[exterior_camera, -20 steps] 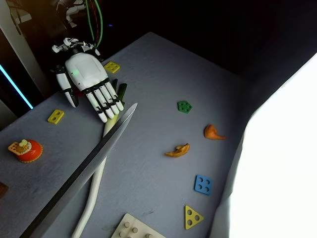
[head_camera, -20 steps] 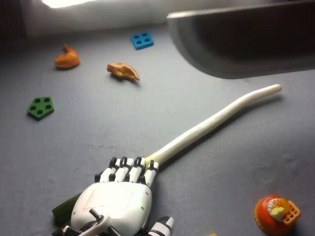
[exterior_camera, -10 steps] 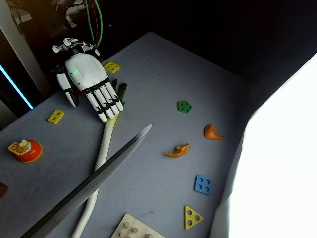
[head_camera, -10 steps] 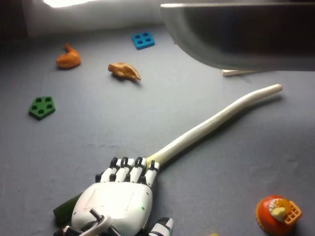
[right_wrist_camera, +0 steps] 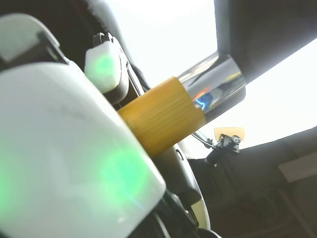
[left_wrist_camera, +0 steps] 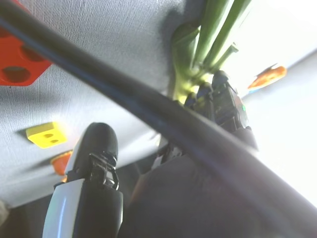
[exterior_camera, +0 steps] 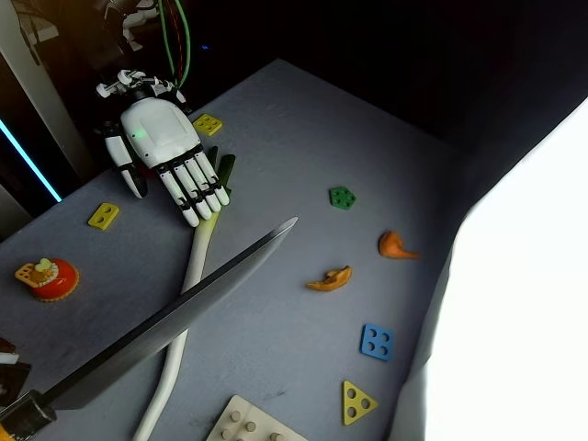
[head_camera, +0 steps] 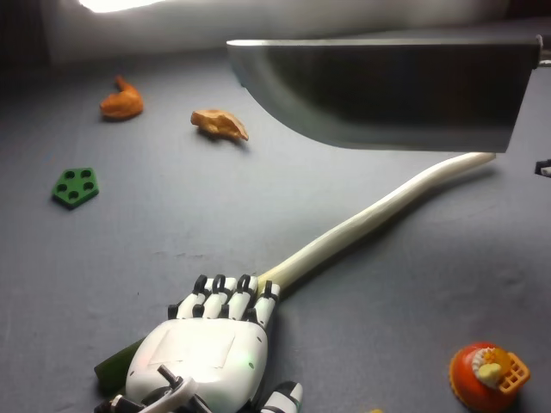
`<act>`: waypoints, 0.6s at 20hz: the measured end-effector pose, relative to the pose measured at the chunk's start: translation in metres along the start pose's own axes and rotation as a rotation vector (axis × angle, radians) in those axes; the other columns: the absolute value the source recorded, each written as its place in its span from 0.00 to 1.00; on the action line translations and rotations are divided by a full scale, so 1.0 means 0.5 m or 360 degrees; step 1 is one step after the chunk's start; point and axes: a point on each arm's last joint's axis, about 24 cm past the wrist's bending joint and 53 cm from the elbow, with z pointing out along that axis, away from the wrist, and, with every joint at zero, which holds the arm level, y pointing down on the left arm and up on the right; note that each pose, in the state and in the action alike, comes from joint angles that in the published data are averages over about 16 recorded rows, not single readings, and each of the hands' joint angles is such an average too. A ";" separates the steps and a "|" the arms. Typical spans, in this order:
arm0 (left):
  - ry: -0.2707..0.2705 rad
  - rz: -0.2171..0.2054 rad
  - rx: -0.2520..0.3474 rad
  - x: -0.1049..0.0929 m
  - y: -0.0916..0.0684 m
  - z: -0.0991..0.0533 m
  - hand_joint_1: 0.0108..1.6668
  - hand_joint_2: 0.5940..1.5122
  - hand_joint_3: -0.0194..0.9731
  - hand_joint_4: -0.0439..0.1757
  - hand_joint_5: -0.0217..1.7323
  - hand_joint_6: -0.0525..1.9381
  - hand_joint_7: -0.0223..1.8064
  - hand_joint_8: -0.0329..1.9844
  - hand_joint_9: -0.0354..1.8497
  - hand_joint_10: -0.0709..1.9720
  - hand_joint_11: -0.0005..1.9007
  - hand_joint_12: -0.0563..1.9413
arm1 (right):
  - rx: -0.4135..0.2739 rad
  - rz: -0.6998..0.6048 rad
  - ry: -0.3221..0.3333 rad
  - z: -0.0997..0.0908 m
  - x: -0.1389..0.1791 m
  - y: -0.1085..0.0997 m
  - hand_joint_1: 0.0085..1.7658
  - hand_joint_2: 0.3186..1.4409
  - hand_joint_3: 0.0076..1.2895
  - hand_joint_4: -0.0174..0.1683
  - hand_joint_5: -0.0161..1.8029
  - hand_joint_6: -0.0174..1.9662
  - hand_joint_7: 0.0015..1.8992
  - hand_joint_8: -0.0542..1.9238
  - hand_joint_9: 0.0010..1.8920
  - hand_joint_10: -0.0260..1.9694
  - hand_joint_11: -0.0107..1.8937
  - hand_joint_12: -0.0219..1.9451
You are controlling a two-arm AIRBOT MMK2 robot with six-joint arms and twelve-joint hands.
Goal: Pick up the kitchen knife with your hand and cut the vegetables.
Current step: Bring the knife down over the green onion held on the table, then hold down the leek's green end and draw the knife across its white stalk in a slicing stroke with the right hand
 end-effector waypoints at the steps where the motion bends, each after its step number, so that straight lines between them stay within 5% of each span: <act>1: 0.0000 0.0000 0.0000 0.000 0.000 0.000 0.19 0.91 0.02 0.21 0.02 0.03 0.01 0.01 0.02 0.03 0.01 0.02 | -0.0013 -0.0007 -0.0003 -0.005 0.007 0.005 0.89 0.31 0.71 0.99 0.76 0.97 0.80 0.97 0.83 0.92 0.84 0.94; 12: 0.0004 -0.0001 0.0001 0.001 0.000 -0.002 0.13 0.93 0.02 0.21 0.02 0.03 0.01 0.01 0.02 0.03 0.01 0.02 | -0.0112 -0.0113 -0.0057 -0.025 0.070 0.018 0.88 0.31 0.72 0.98 0.75 0.97 0.80 0.97 0.83 0.92 0.84 0.93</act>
